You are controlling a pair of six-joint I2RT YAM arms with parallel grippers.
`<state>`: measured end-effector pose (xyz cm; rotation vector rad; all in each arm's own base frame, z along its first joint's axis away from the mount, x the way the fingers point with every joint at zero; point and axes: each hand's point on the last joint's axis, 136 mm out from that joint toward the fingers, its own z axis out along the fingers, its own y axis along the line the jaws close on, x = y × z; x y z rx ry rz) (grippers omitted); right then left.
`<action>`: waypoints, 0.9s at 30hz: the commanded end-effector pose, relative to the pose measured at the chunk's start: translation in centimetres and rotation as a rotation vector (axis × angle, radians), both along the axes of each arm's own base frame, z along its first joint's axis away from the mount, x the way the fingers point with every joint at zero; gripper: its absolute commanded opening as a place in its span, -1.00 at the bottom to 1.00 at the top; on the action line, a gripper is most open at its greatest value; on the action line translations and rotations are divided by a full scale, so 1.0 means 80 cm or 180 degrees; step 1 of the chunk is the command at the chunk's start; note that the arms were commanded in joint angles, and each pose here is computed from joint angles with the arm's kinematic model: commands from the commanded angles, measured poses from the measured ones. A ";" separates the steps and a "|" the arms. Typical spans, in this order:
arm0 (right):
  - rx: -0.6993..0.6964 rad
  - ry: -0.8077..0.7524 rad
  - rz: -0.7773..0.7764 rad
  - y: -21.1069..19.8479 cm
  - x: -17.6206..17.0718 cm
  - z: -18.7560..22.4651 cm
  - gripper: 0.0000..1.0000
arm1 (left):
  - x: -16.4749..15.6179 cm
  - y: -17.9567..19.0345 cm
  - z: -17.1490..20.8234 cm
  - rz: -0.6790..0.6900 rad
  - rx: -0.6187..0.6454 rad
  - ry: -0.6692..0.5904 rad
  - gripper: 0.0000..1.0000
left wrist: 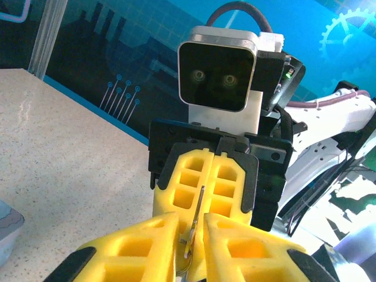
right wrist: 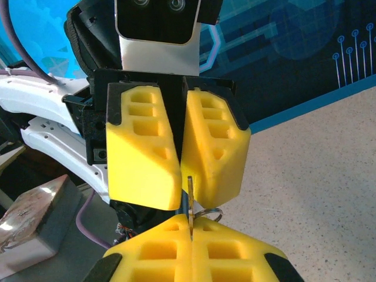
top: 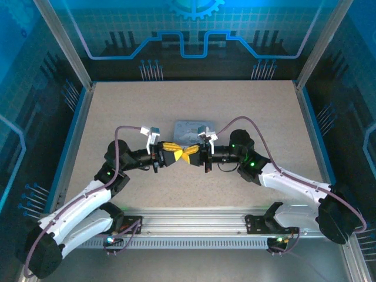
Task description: Unlock the padlock with the key
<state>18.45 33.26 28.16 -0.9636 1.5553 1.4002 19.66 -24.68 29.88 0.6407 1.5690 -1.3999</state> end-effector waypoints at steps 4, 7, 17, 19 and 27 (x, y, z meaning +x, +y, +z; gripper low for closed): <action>0.0113 -0.0096 -0.0002 -0.004 0.002 0.019 -1.00 | -0.010 -0.004 -0.001 -0.0184 0.0038 0.0023 -0.72; 0.0111 -0.0097 -0.0004 -0.004 0.003 0.020 -1.00 | -0.011 -0.005 -0.002 -0.0211 0.0044 0.0023 -0.96; 0.0067 -0.0094 0.0051 -0.002 0.002 0.019 -1.00 | -0.011 -0.010 -0.012 -0.0308 0.0128 0.0086 -1.00; 0.0038 -0.0084 0.0046 -0.001 0.003 0.017 -1.00 | -0.012 -0.010 -0.011 -0.0327 0.0139 0.0063 -1.00; -0.0141 0.0012 -0.0184 -0.005 0.016 0.010 -0.46 | -0.003 -0.008 -0.016 -0.0177 0.0294 0.0092 -1.00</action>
